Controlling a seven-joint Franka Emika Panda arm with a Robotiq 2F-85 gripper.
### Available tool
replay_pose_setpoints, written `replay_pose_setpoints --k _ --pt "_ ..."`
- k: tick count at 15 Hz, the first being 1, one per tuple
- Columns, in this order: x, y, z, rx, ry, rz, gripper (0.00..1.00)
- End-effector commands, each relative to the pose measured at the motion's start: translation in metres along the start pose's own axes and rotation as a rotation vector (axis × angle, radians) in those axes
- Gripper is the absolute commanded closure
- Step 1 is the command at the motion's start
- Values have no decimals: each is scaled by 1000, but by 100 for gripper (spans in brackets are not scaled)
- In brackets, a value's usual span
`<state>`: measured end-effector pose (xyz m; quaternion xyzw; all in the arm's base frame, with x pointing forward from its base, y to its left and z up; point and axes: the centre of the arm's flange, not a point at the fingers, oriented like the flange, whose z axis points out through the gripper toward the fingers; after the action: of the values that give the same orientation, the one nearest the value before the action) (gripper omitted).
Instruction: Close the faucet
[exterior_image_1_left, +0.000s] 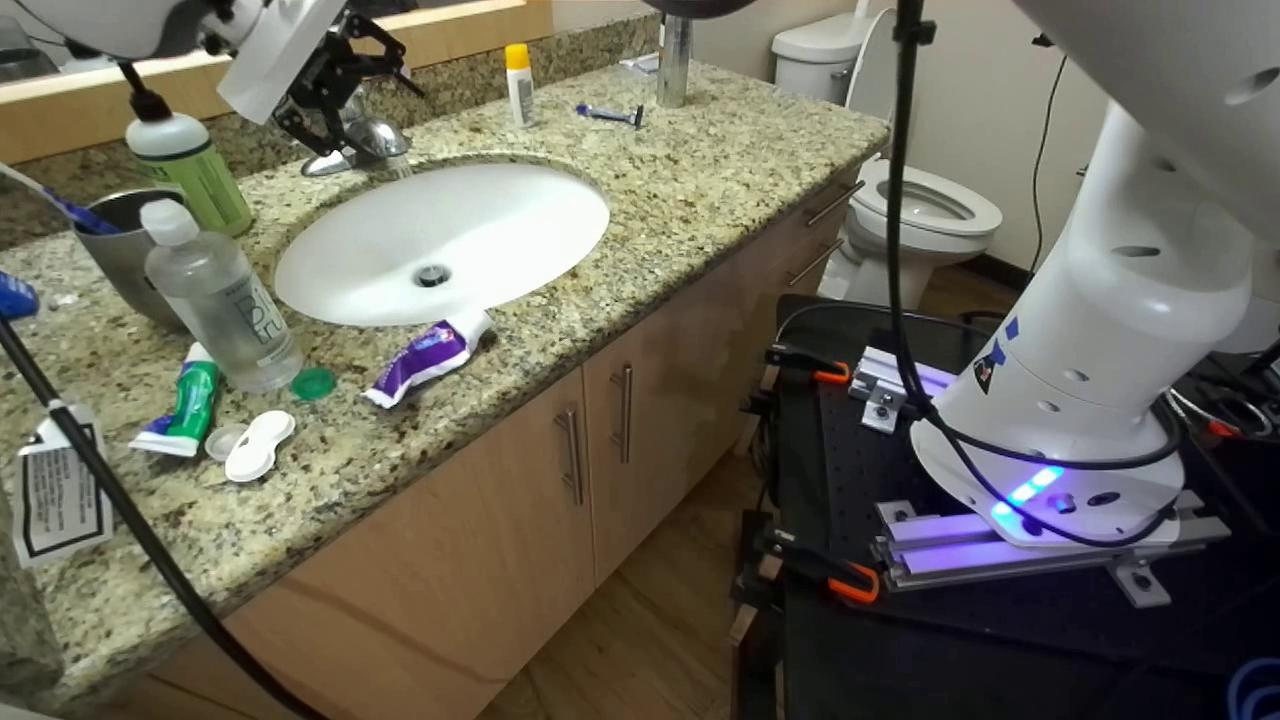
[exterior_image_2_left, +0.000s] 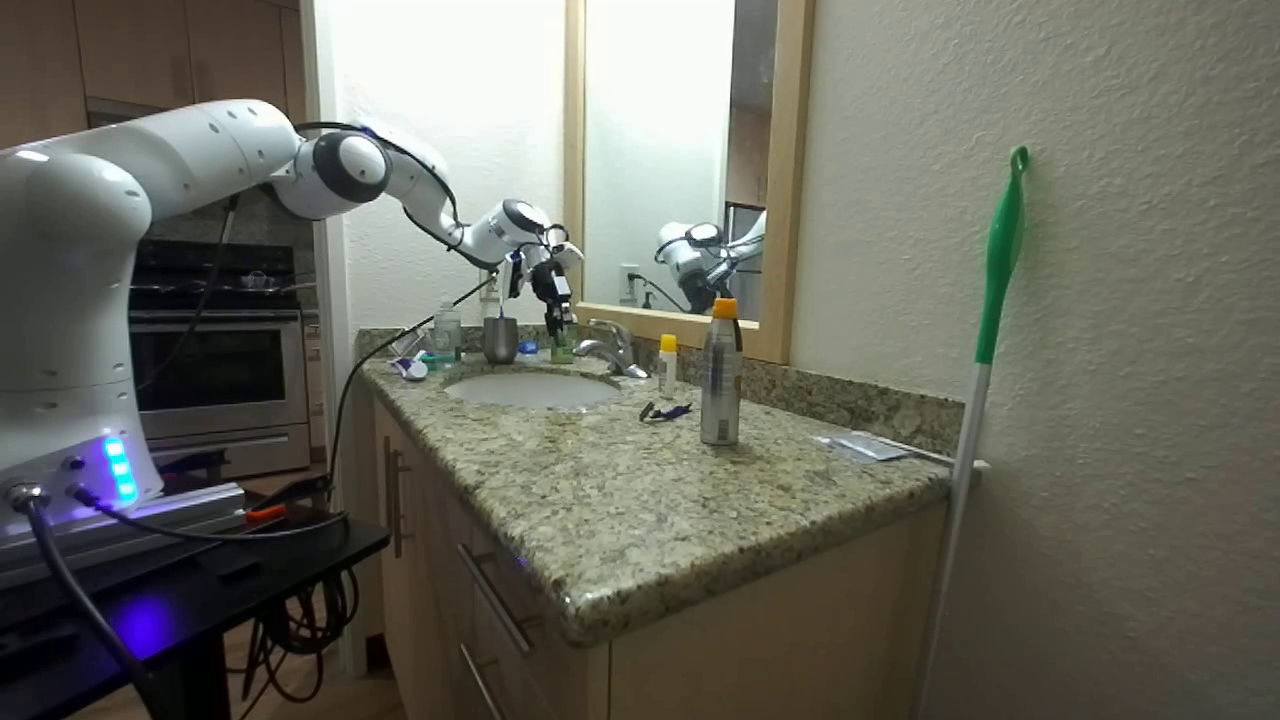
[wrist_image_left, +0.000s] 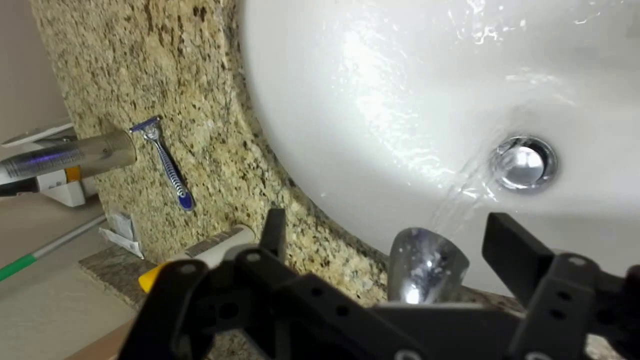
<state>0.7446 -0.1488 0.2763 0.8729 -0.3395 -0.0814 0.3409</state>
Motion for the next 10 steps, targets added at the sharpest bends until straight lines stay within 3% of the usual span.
replay_pose_setpoints --k 1,5,7,9,10 --pt "5 22 -3 72 -6 -2 0" --pt "21 49 -33 198 79 34 0" --pt "28 60 -43 223 111 53 0" --pt "33 68 -44 178 97 74 0" --pt "36 71 -38 116 63 112 0"
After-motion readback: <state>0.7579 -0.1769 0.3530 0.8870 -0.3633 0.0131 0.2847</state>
